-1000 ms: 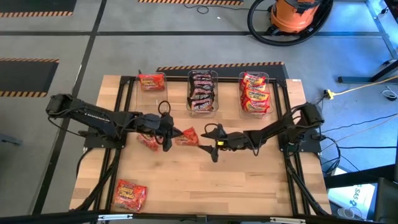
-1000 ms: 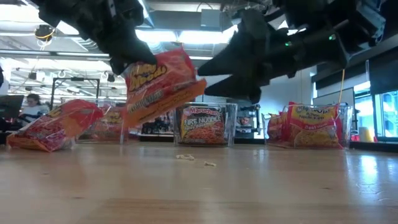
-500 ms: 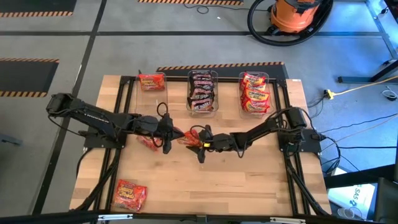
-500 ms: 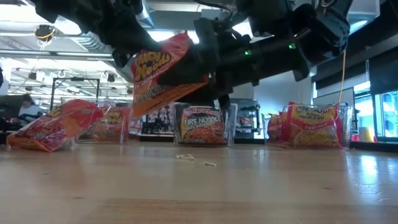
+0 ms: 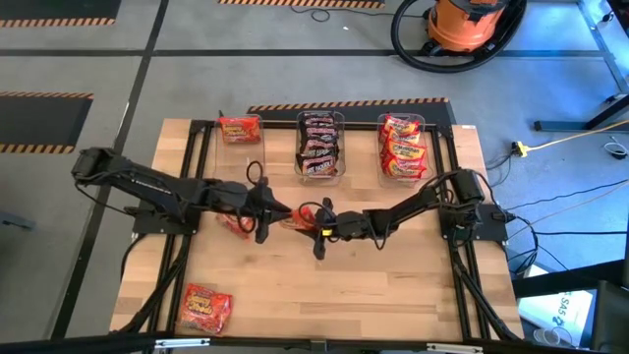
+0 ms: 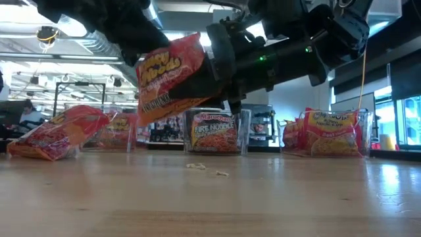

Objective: Sort Maruchan noodles
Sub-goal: Put the middle orange noodle pack into the left transparent bin

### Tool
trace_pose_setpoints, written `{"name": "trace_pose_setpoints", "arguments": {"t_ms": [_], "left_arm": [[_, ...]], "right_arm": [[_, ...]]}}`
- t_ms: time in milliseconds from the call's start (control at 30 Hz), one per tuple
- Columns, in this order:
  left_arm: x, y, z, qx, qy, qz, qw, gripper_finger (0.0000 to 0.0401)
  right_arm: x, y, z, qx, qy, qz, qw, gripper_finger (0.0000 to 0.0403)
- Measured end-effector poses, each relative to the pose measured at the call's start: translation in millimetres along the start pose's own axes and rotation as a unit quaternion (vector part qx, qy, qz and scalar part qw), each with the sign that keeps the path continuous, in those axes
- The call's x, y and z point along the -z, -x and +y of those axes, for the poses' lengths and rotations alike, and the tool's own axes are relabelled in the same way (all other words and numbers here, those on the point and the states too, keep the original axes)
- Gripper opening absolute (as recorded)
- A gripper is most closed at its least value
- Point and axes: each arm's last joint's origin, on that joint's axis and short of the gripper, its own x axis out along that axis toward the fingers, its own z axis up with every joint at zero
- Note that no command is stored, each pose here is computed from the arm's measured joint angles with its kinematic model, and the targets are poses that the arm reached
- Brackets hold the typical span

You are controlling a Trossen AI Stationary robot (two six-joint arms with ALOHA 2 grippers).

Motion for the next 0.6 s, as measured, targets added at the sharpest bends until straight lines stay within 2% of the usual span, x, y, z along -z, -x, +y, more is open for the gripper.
{"name": "trace_pose_setpoints", "arguments": {"t_ms": [267,400,600], "left_arm": [[-9.0,8.5,8.4,0.001,-0.040,-0.017,0.999,0.0177],[-10.9,7.3,15.6,-0.023,-0.049,-0.021,0.998,0.0228],[-13.2,7.3,16.6,-0.035,-0.037,-0.035,0.998,0.0267]], "right_arm": [[2.0,0.1,-0.1,-0.005,0.001,0.011,1.000,0.0081],[2.0,0.1,0.1,-0.008,0.001,0.012,1.000,0.0081],[2.1,0.1,0.0,-0.008,0.001,0.013,1.000,0.0081]]}}
